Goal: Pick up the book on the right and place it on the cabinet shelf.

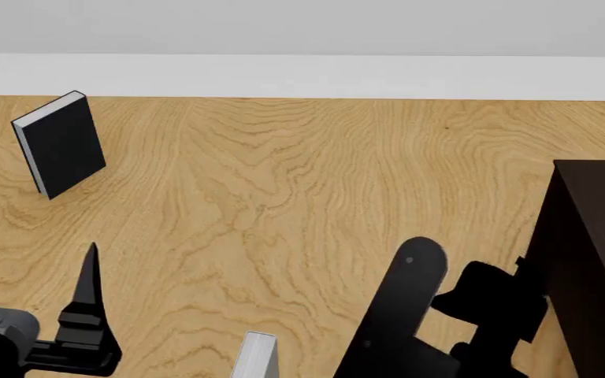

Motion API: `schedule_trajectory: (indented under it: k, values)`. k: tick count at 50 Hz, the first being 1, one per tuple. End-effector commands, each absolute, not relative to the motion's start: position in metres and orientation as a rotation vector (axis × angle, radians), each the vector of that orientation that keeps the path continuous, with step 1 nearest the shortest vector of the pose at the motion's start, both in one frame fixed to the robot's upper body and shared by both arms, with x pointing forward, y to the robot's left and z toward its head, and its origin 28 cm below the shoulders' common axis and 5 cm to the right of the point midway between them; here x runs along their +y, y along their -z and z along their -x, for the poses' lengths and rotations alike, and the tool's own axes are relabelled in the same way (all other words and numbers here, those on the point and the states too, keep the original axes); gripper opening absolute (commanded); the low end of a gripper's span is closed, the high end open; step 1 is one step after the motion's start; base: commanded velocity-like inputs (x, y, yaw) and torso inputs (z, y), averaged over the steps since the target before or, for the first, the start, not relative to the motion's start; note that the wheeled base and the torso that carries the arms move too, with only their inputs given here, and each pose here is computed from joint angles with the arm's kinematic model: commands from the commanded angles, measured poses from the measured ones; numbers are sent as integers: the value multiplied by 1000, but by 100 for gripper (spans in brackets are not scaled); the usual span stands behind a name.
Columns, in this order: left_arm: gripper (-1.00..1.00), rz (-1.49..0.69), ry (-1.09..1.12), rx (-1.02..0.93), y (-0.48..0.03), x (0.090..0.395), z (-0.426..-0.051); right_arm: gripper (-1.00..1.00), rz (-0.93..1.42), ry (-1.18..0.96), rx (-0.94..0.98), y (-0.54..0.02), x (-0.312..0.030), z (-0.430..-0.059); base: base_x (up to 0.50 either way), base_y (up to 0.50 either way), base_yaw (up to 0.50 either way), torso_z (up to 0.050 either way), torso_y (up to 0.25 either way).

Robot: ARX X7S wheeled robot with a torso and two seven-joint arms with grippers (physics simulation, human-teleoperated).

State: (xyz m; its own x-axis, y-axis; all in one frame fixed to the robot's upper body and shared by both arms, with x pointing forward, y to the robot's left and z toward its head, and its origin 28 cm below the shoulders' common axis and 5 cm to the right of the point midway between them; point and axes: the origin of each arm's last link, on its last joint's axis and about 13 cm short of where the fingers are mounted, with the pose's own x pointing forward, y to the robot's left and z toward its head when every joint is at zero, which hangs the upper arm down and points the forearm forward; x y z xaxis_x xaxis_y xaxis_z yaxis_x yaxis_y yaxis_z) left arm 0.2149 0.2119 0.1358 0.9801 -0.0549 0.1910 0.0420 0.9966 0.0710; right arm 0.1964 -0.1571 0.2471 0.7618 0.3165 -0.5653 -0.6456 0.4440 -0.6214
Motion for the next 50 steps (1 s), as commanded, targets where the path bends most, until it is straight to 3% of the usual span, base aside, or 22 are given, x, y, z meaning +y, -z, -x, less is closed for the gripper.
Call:
schedule_trajectory:
  k: [1,50]
  values:
    - [100,-70,51,-193,-135,211,-215,100,936,-677,441,-240,-160,-195,0,0,0,0,0]
    - [100,-81,58,-175,-133,208,-222,100,886,-804,616,-199,-158,-240,0,0,0,0,0]
